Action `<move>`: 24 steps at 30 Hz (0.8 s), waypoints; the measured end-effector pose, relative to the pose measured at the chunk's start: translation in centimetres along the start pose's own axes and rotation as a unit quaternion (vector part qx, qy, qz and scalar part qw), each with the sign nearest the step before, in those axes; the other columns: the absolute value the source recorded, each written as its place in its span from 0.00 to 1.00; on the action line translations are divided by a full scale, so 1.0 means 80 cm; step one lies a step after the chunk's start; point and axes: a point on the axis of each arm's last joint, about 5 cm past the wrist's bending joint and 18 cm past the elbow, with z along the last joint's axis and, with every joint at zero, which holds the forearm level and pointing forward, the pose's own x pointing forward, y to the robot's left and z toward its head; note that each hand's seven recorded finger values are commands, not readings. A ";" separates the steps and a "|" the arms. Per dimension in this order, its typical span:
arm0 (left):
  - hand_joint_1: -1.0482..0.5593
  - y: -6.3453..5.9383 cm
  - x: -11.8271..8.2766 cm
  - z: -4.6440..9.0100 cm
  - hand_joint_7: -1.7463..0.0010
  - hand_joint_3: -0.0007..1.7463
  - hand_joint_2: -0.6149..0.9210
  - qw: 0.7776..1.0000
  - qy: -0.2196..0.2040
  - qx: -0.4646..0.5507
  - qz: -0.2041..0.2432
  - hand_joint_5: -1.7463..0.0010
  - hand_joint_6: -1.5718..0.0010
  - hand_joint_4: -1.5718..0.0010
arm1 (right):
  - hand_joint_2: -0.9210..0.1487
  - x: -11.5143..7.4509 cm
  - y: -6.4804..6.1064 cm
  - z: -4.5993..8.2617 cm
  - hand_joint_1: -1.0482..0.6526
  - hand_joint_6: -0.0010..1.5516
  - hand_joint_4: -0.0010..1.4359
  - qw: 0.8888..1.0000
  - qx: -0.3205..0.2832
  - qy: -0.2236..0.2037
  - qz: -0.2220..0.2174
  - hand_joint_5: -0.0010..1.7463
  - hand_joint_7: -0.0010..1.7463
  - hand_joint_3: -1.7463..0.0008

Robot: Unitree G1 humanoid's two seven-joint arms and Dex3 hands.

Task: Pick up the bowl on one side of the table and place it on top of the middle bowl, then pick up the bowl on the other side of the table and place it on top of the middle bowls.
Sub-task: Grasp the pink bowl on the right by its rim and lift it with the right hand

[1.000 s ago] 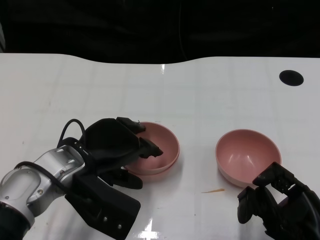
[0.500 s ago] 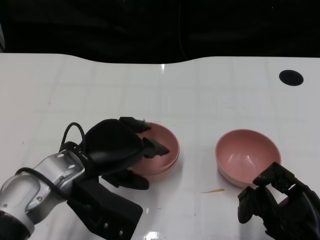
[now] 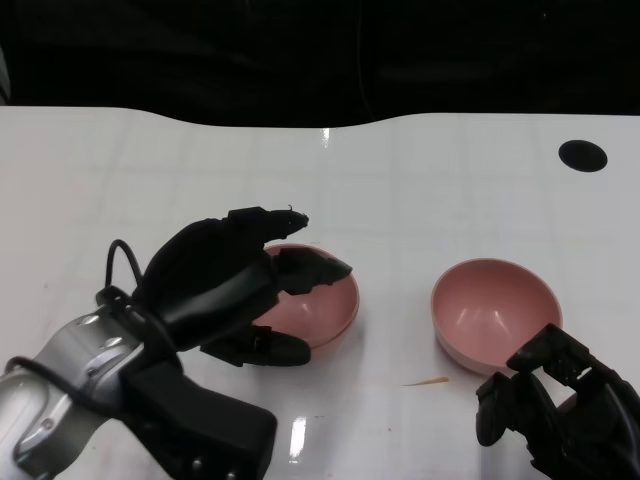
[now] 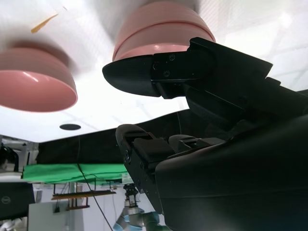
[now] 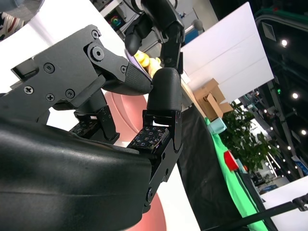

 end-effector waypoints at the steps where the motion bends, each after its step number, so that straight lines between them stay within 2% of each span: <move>1: 0.11 0.001 -0.006 0.001 0.99 0.35 1.00 1.000 0.005 -0.016 0.012 0.98 0.60 0.73 | 0.29 0.000 0.000 0.000 0.56 0.57 0.59 1.000 0.000 0.001 0.000 0.96 0.71 0.43; 7: 0.16 0.013 -0.037 0.006 0.98 0.34 1.00 0.990 0.032 -0.112 0.085 0.97 0.56 0.67 | 0.28 0.000 -0.001 0.001 0.56 0.56 0.58 1.000 0.000 0.003 -0.001 0.96 0.72 0.43; 12: 0.19 0.013 -0.058 0.014 0.97 0.32 1.00 0.968 0.056 -0.205 0.131 0.95 0.52 0.62 | 0.29 -0.001 -0.002 0.001 0.57 0.56 0.58 1.000 -0.001 0.004 0.000 0.96 0.73 0.43; 15: 0.23 0.009 -0.072 0.022 0.96 0.31 1.00 0.940 0.064 -0.284 0.179 0.92 0.49 0.56 | 0.30 -0.001 -0.003 0.002 0.56 0.56 0.58 1.000 -0.002 0.004 0.003 0.96 0.72 0.42; 18: 0.32 0.003 -0.085 0.025 0.95 0.27 1.00 0.905 0.076 -0.363 0.210 0.88 0.44 0.49 | 0.32 -0.001 -0.004 0.001 0.56 0.56 0.59 1.000 -0.006 0.000 0.004 0.95 0.71 0.42; 19: 0.36 0.001 -0.090 0.025 0.95 0.26 1.00 0.889 0.081 -0.392 0.220 0.84 0.43 0.49 | 0.32 -0.001 -0.005 0.001 0.56 0.57 0.59 1.000 -0.011 -0.006 0.004 0.95 0.71 0.42; 20: 0.42 0.000 -0.095 0.026 0.93 0.23 1.00 0.872 0.085 -0.424 0.228 0.63 0.41 0.56 | 0.33 -0.001 -0.005 0.000 0.57 0.57 0.60 1.000 -0.021 -0.014 0.001 0.95 0.71 0.42; 21: 0.44 -0.003 -0.099 0.026 0.93 0.23 1.00 0.853 0.091 -0.455 0.238 0.51 0.40 0.62 | 0.33 -0.001 -0.005 -0.001 0.57 0.57 0.61 0.999 -0.030 -0.023 -0.001 0.94 0.70 0.42; 22: 0.52 -0.005 -0.103 0.027 0.87 0.35 0.96 0.831 0.096 -0.490 0.246 0.33 0.37 0.65 | 0.34 -0.001 -0.005 -0.002 0.57 0.57 0.61 0.998 -0.052 -0.035 -0.004 0.94 0.71 0.41; 23: 0.61 -0.009 -0.107 0.027 0.58 0.58 0.86 0.804 0.103 -0.527 0.255 0.15 0.46 0.65 | 0.34 -0.001 -0.005 -0.003 0.56 0.56 0.60 0.995 -0.080 -0.053 -0.009 0.92 0.70 0.42; 24: 0.64 -0.014 -0.112 0.027 0.40 0.66 0.82 0.777 0.109 -0.561 0.264 0.09 0.54 0.65 | 0.33 -0.001 -0.005 -0.004 0.56 0.55 0.60 0.992 -0.108 -0.070 -0.011 0.91 0.70 0.42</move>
